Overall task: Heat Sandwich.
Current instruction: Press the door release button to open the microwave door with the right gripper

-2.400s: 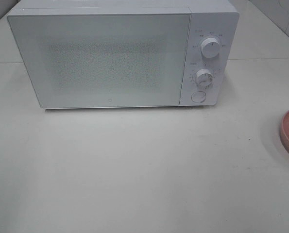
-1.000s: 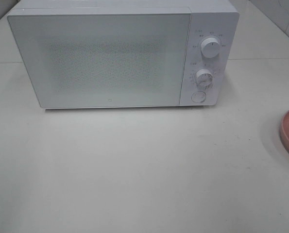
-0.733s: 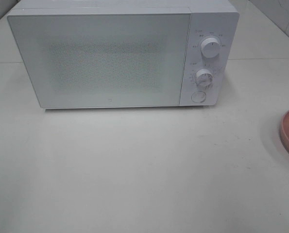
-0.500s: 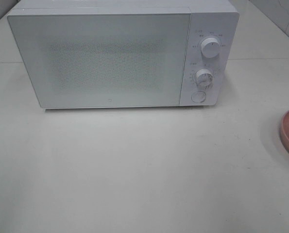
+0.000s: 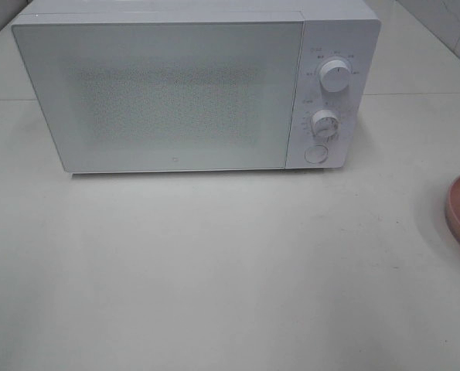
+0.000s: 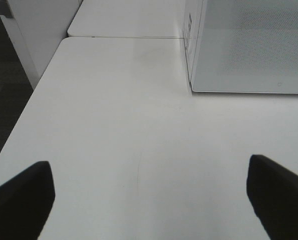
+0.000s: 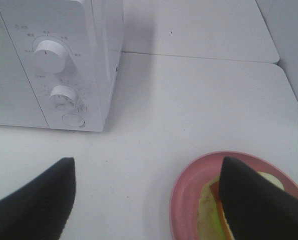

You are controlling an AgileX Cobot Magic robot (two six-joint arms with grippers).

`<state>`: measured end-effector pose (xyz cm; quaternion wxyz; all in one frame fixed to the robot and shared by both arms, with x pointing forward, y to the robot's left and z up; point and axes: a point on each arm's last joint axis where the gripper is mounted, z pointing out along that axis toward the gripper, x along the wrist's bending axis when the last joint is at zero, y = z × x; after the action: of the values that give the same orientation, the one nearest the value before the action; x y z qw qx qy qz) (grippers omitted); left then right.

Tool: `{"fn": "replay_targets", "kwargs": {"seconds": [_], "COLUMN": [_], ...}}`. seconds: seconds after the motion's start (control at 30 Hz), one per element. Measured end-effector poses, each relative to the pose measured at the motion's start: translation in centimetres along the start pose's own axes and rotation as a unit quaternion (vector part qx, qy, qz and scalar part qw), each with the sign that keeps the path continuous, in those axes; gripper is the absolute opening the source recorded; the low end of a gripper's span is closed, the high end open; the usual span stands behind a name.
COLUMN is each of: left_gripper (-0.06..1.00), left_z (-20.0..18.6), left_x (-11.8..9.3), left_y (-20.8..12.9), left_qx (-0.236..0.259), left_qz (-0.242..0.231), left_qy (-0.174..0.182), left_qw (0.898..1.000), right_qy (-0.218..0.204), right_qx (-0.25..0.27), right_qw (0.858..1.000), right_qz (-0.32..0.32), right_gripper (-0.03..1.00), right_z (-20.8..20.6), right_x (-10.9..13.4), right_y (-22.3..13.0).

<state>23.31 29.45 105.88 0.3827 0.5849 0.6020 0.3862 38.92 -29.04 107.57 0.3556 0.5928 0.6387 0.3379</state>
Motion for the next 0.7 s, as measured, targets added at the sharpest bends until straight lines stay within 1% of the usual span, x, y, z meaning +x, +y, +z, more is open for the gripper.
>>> {"fn": "replay_targets", "kwargs": {"seconds": [0.1,0.33,0.53,0.63,0.7], "left_gripper": [0.97,0.97,0.97,0.97,0.97], "left_z": [0.0,0.0,0.0,0.0,0.0], "left_x": [0.0,0.0,0.0,0.0,0.0], "left_y": [0.0,0.0,0.0,0.0,0.0], "left_qx": [0.000,0.000,0.000,0.000,0.000], "left_qz": [0.000,0.000,0.000,0.000,0.000], "left_qy": [0.000,0.000,0.000,0.000,0.000], "left_qw": [1.000,1.000,1.000,1.000,1.000], "right_qy": [0.003,0.015,0.024,0.035,0.038], "right_qx": [-0.003,-0.009,-0.014,-0.041,-0.049], "right_qw": [1.000,1.000,1.000,0.999,0.998], "right_qz": [-0.001,-0.006,-0.007,-0.007,-0.007], "right_gripper": [0.76,0.76,0.76,0.76,0.76], "right_z": [0.8,4.3,6.5,7.9,8.2], "right_x": [0.1,0.6,0.9,1.2,1.3], "right_y": [0.2,0.8,0.8,0.4,0.2]}}
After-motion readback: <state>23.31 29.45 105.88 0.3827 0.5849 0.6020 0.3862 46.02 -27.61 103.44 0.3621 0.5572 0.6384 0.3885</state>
